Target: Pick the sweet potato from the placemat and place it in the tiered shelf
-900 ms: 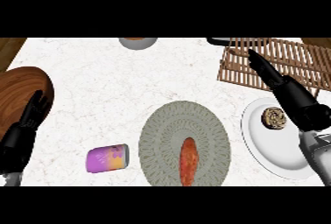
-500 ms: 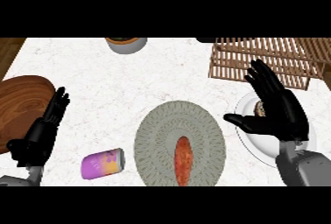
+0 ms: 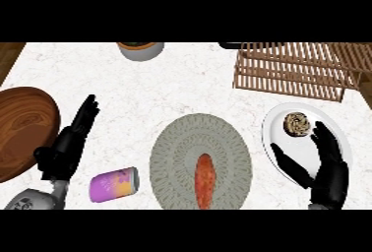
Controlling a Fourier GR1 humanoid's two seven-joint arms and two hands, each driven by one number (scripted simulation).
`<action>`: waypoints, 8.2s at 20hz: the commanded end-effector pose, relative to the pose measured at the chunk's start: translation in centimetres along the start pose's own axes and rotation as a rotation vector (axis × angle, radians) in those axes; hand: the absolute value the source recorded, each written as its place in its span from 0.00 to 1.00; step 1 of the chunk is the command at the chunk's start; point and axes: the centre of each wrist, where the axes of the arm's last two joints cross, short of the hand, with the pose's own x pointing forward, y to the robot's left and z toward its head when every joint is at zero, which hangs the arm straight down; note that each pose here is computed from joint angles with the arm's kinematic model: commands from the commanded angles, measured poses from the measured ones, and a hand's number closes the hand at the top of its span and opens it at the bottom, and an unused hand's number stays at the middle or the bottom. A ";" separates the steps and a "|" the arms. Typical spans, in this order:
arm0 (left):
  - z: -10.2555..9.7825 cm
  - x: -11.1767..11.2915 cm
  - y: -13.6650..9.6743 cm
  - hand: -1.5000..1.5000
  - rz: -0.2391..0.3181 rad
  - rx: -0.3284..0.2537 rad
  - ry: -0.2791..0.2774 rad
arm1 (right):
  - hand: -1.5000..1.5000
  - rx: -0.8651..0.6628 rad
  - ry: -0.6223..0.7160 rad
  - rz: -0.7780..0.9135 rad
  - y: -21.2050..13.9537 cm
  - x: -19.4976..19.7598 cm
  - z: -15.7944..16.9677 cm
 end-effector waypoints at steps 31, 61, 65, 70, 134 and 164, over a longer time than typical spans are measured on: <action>-3.0 0.7 -5.0 0.50 -0.012 -0.091 -0.014 | 0.00 0.591 0.159 0.772 1.7 17.8 8.6; -3.7 0.7 -3.2 0.50 0.018 -0.071 -0.008 | 0.00 0.550 0.212 0.797 10.0 15.2 11.7; -2.6 -0.3 -3.7 0.50 0.012 -0.077 -0.016 | 0.00 0.554 0.224 0.832 8.2 15.6 12.4; -2.3 -0.6 -4.8 0.50 -0.007 -0.079 -0.010 | 0.00 0.579 0.243 0.872 9.6 13.3 13.1; -2.6 -0.2 -5.6 0.50 -0.004 -0.070 -0.001 | 1.00 0.278 -0.182 0.491 14.2 19.6 6.8; -3.0 0.7 -1.8 0.50 -0.019 -0.079 0.015 | 1.00 -0.363 -0.268 0.588 5.5 34.7 -3.0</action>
